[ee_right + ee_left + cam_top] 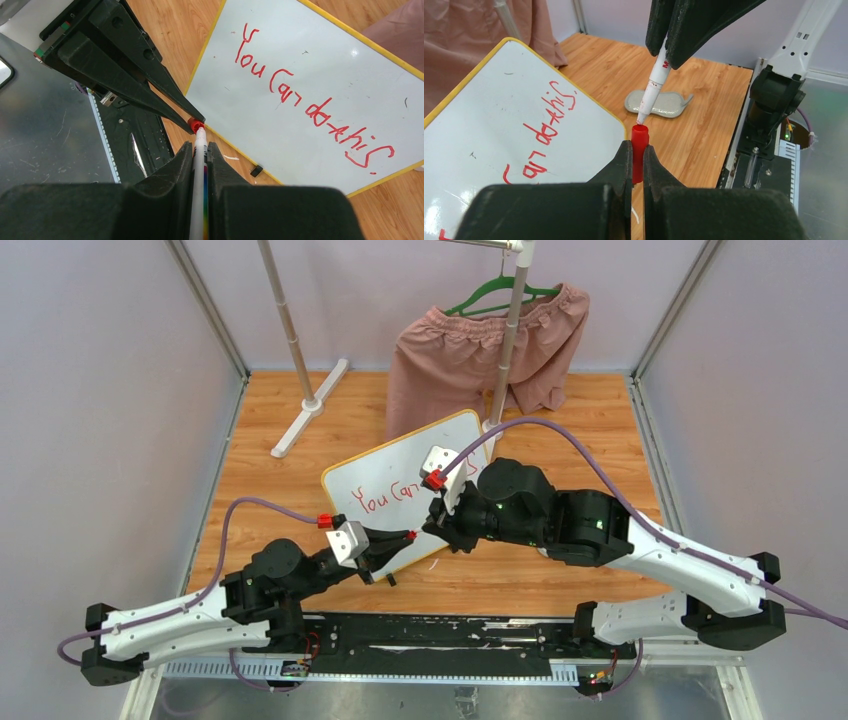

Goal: Write a sentence on the whiteboard
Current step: Close the whiteboard marker at the center of the board.

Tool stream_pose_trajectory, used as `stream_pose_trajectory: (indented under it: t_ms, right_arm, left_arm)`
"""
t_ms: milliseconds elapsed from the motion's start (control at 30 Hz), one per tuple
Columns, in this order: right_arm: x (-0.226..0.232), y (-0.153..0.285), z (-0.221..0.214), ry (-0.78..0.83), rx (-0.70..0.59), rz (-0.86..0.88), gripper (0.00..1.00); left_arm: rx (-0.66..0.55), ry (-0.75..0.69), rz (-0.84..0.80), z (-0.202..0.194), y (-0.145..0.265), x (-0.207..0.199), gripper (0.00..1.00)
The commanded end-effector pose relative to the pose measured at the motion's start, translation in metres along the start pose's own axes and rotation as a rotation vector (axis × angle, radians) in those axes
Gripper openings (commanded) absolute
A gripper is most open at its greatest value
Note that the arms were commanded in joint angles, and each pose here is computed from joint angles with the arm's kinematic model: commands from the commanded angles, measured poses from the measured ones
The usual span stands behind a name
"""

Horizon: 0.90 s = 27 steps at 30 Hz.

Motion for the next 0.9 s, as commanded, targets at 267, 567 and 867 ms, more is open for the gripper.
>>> stream_pose_trajectory:
  t_ms: [267,567,867]
  right_arm:
    - [0.008,-0.006,-0.001,0.000,0.004,0.037,0.00]
    - [0.012,-0.012,-0.003,-0.001,0.060,0.059,0.00]
    - [0.017,-0.016,-0.010,0.006,0.195,0.083,0.00]
  left_arm:
    - [-0.076,0.004,0.002,0.019,0.002,0.003,0.00]
    - [-0.092,-0.008,-0.003,0.024,0.004,0.004,0.00]
    - [-0.116,-0.019,-0.008,0.031,0.006,0.005,0.00]
Point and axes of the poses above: each gripper's point midway between its finger pads, its own y axis back along the fingers, its own x axis along the line the jaws close on, z = x × y, the point moved 5 cm from there along y, back along the fingers, and after that the axes turned 6 degrees about -y, right-handed, at the moved point
